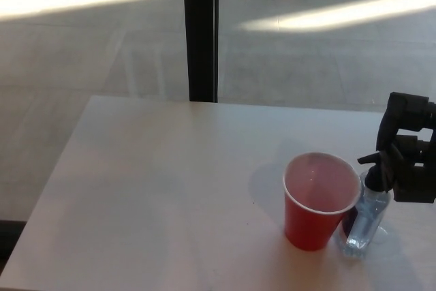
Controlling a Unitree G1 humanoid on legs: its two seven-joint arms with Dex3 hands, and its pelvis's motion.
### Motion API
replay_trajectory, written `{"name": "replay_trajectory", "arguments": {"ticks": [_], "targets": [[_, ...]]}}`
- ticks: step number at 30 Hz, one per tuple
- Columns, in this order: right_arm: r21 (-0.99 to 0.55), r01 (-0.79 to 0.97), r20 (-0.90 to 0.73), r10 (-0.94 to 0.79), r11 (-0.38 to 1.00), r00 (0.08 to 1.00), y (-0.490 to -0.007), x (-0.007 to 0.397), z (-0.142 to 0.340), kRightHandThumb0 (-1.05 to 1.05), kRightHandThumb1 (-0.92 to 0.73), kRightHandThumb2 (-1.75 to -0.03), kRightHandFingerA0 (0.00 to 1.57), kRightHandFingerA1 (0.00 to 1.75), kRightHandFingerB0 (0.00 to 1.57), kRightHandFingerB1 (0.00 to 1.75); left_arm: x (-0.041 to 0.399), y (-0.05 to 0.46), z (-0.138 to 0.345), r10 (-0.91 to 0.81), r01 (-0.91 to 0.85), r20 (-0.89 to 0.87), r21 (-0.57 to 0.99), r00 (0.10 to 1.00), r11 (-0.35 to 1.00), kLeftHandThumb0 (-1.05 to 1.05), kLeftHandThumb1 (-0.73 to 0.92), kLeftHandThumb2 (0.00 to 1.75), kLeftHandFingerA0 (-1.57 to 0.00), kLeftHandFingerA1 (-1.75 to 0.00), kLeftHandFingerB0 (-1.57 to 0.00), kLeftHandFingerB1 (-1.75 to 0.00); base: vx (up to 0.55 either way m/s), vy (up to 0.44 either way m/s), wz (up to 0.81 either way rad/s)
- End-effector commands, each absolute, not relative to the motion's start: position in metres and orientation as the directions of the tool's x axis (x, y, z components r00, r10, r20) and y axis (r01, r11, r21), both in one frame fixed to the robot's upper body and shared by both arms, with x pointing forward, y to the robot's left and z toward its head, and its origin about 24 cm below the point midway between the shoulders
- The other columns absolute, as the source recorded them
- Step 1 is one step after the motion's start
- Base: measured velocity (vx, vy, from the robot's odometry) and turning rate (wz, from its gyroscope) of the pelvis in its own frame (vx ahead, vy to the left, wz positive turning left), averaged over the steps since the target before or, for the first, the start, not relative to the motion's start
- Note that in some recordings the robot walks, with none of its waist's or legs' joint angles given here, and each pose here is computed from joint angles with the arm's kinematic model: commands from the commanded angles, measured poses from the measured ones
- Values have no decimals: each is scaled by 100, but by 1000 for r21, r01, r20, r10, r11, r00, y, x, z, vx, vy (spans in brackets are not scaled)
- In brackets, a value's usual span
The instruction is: The robot uses its right hand fist to press the hand soap kept in the middle of the table to get liquid hand soap out
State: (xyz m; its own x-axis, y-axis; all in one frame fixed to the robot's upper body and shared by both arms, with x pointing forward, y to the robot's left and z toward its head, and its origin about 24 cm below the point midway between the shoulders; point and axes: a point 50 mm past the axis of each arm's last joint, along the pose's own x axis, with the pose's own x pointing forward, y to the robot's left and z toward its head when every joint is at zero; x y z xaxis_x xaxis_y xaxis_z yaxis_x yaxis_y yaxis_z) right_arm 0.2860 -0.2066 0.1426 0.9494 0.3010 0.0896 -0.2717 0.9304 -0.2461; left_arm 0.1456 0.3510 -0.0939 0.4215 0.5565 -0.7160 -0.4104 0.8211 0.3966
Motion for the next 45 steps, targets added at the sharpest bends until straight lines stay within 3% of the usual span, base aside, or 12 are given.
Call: {"name": "replay_trajectory", "arguments": {"ticks": [1, 11, 19, 23, 24, 25, 26, 30, 36, 38, 42, 45], "targets": [[-129, -279, -591, 152, 951, 792, -236, 248, 17, -22, -48, -137, 103, 175, 77, 160, 148, 372, -80, 609, -438, -677, 439, 414, 785, -37, 57, 151, -50, -107, -53, -107, 0, 0, 0], [-90, -266, -627, 153, 960, 764, -232, 239, 7, -22, -47, -138, 99, 175, 75, 165, 146, 374, -79, 615, -410, -674, 466, 410, 784, -37, 58, 151, -47, -102, -61, -110, 0, 0, 0], [-12, -231, -482, 196, 973, 854, -241, 263, 48, -25, -51, -134, 99, 175, 70, 170, 141, 374, -81, 613, -447, -679, 438, 405, 780, -40, 59, 152, -52, -112, -59, -117, 0, 0, 0], [42, -225, -379, 224, 973, 898, -243, 274, 81, -24, -55, -129, 97, 175, 65, 166, 137, 375, -82, 610, -471, -688, 419, 393, 776, -41, 61, 148, -46, -104, -45, -98, 0, 0, 0], [40, -233, -354, 232, 972, 906, -243, 275, 88, -23, -56, -128, 97, 175, 65, 163, 136, 376, -82, 609, -471, -689, 419, 392, 776, -41, 61, 145, -36, -111, -42, -111, 0, 0, 0], [33, -232, -315, 230, 972, 921, -243, 279, 102, -24, -53, -130, 96, 175, 64, 164, 136, 376, -82, 610, -463, -689, 426, 390, 777, -42, 61, 148, -45, -99, -47, -98, 0, 0, 0], [31, -235, -290, 233, 972, 928, -244, 281, 110, -24, -57, -127, 93, 175, 57, 171, 136, 376, -82, 612, -457, -688, 432, 391, 778, -42, 59, 149, -46, -100, -46, -96, 0, 0, 0], [69, -186, -115, 193, 980, 974, -248, 294, 164, -21, -53, -126, 93, 175, 65, 164, 135, 375, -82, 618, -407, -684, 474, 388, 781, -36, 62, 146, -54, -105, -51, -99, 0, 0, 0], [145, -153, 79, 143, 977, 987, -259, 296, 230, -24, -57, -123, 91, 175, 60, 162, 134, 374, -83, 612, -484, -690, 413, 386, 771, -40, 58, 156, -50, -113, -47, -106, 0, 0, 0], [169, -166, 180, 135, 972, 974, -270, 290, 259, -23, -63, -121, 91, 175, 59, 160, 129, 376, -85, 607, -457, -700, 430, 376, 779, -41, 61, 147, -43, -97, -38, -88, 0, 0, 0], [240, -147, 258, 83, 960, 963, -288, 282, 286, -20, -64, -122, 88, 175, 51, 167, 128, 376, -85, 596, -435, -699, 429, 395, 792, -39, 60, 150, -44, -97, -36, -86, 0, 0, 0], [277, -95, 335, -3, 956, 942, -313, 267, 309, -21, -62, -112, 88, 175, 63, 142, 130, 375, -84, 612, -410, -693, 467, 381, 784, -38, 56, 152, -43, -98, -47, -96, 0, 0, 0]]}}
